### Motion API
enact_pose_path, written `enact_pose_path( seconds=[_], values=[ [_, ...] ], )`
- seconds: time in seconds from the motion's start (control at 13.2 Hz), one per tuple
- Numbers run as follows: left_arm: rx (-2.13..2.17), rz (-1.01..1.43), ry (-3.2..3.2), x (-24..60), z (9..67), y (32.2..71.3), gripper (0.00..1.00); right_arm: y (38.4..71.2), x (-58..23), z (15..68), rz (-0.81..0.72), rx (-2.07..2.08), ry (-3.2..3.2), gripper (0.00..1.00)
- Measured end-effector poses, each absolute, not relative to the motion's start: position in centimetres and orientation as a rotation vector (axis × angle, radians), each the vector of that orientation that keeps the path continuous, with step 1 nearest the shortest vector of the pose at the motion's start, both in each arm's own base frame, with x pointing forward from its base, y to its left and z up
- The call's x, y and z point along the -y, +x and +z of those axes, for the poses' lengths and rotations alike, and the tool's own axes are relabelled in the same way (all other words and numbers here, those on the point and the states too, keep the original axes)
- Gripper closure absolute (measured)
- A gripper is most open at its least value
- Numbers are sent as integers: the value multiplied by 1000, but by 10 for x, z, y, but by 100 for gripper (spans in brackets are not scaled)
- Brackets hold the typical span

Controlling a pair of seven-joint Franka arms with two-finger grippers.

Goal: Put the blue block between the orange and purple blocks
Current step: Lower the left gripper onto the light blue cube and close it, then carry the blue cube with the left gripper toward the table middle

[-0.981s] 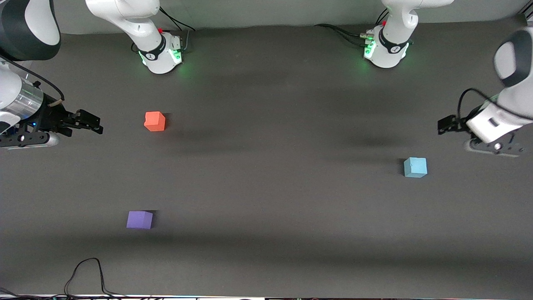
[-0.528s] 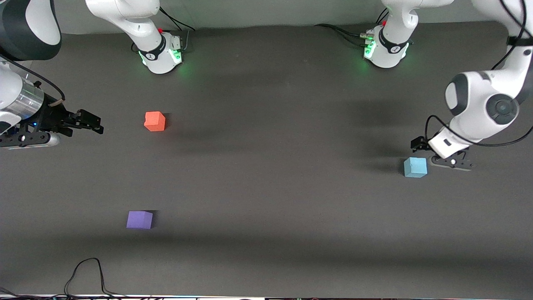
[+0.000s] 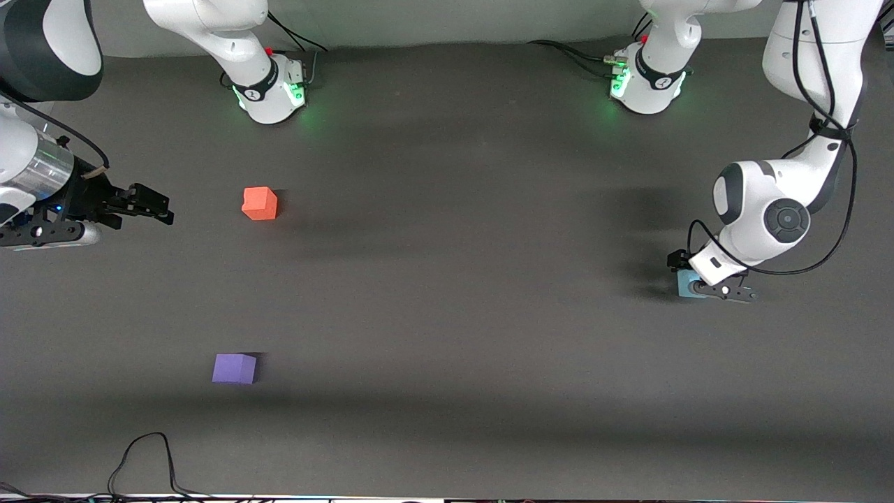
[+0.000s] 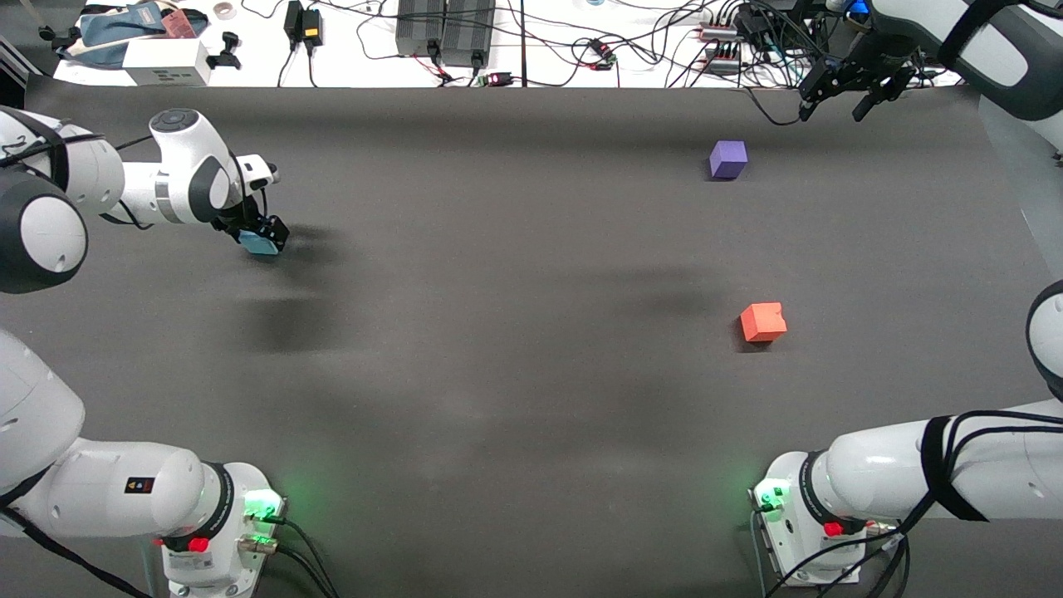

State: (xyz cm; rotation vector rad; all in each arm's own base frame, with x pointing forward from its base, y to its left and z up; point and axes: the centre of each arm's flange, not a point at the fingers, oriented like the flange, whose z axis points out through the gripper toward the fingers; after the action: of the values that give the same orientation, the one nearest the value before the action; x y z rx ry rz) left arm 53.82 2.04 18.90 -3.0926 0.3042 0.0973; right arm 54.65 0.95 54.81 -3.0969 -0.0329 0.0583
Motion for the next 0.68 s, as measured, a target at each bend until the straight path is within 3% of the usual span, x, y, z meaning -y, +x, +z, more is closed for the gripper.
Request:
enact_pose_path(
  seconds=[0.08, 0.3, 0.68],
  values=[
    [-304, 94, -3092, -20, 189, 540, 5, 546, -9, 548, 58, 33, -3097, 0],
    [-302, 68, -3091, -21, 196, 547, 41, 546, -9, 548, 58, 33, -3097, 0],
    [-292, 174, -3092, -21, 234, 572, 47, 547, -9, 548, 58, 30, -3097, 0]
  ],
)
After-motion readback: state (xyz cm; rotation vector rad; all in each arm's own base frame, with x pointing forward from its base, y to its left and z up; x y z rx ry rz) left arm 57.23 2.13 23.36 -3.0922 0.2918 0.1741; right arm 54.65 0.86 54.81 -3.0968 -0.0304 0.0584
